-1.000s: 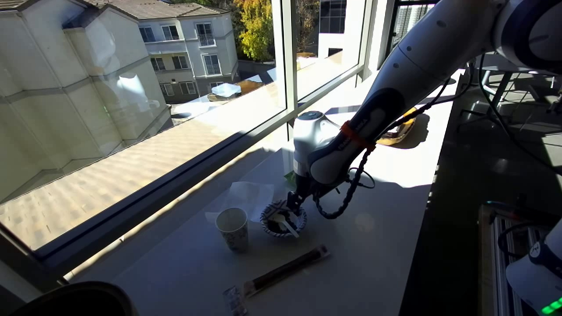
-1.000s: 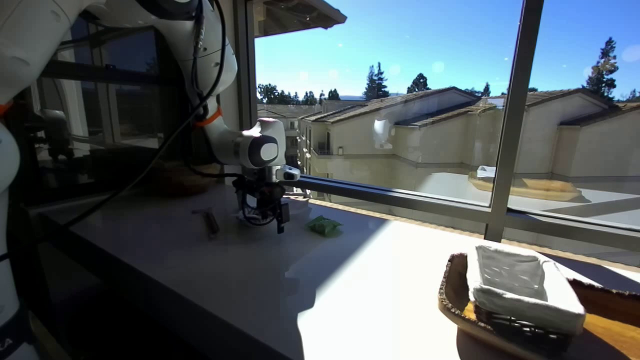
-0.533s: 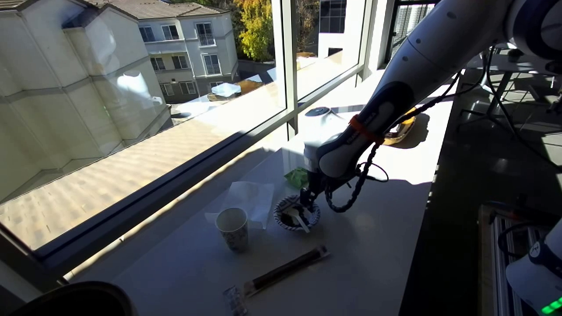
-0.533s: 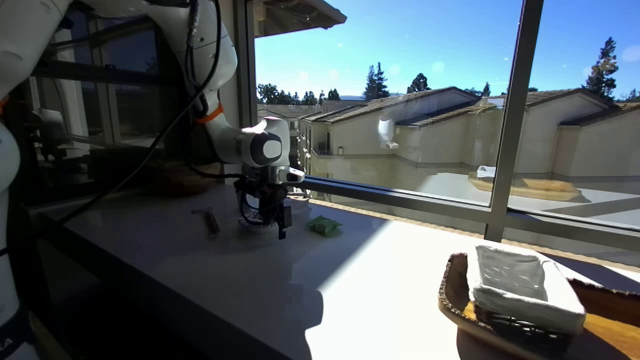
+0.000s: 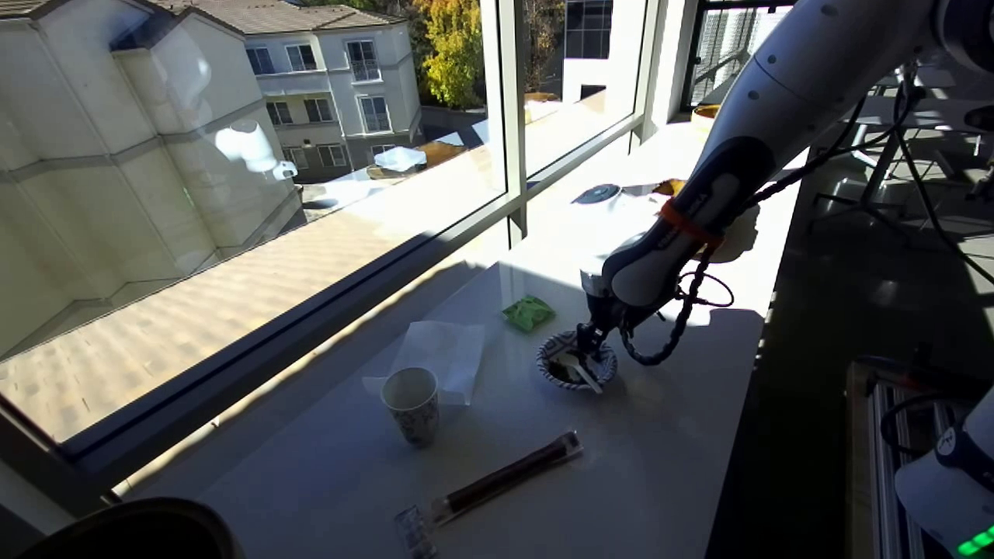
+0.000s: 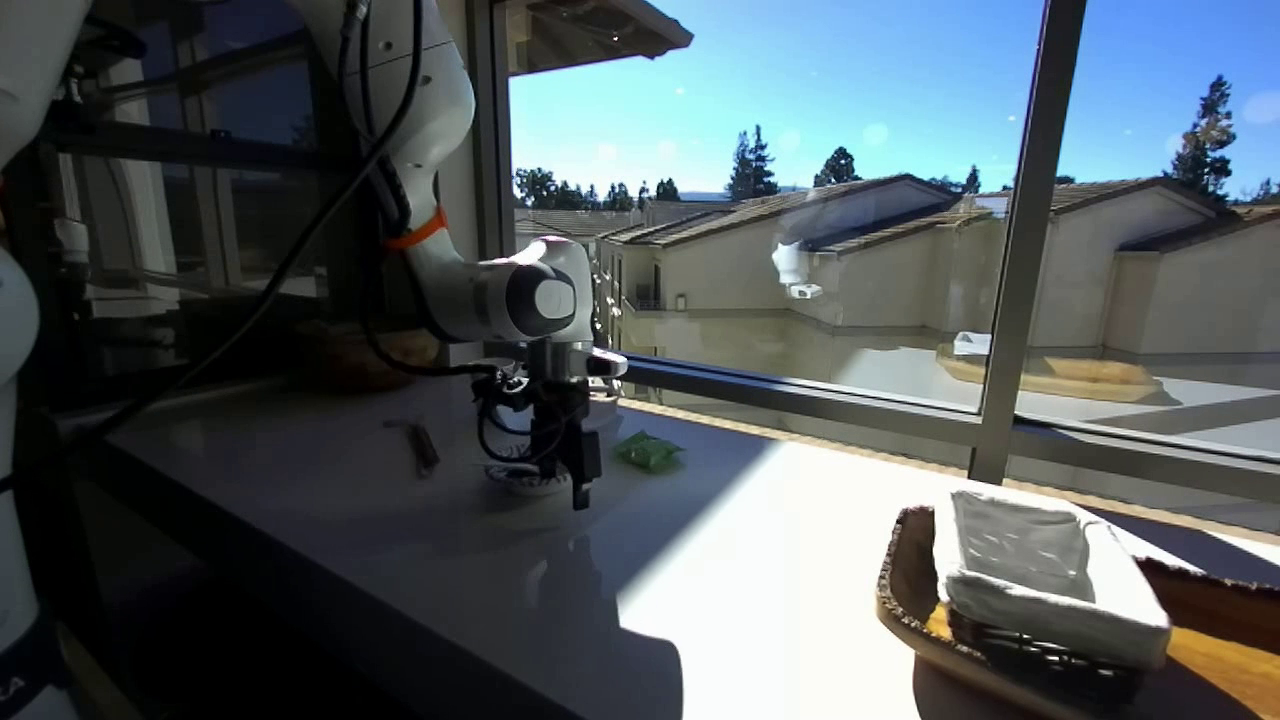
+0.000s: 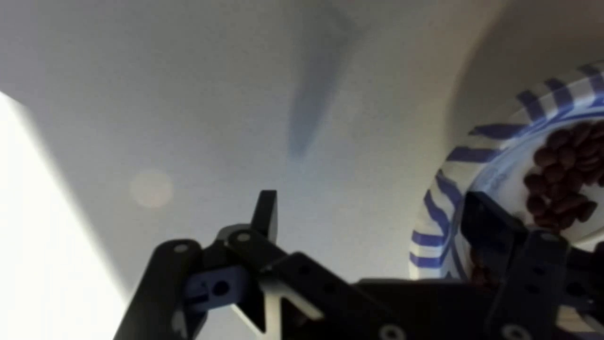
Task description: Move the bowl to the right
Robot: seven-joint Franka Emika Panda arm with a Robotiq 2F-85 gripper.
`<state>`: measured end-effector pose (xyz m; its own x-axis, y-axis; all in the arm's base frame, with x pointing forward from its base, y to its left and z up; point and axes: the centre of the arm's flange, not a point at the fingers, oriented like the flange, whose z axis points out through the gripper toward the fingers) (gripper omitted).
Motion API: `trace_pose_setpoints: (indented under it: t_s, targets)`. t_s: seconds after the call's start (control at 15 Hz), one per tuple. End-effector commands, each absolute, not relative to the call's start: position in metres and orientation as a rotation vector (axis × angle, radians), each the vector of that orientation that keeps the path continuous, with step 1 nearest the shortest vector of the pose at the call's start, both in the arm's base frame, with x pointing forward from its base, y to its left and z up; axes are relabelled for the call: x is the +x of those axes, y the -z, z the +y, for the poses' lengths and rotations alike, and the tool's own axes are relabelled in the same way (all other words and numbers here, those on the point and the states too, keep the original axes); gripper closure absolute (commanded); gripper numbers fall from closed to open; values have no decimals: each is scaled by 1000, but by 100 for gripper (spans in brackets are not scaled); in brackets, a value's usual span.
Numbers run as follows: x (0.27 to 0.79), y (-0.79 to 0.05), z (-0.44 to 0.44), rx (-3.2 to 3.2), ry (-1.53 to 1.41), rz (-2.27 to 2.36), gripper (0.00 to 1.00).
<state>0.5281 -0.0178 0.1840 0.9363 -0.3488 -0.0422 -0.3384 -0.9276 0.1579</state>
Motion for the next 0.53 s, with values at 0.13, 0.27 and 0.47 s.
trace_pose_setpoints:
  t_s: [0.13,0.27,0.47]
  targets:
    - [490,-199,-69,2819,29,-501,0]
    - [485,-201,-89,2777,6,-475,0]
    - [478,-201,-115,2702,-30,-418,0]
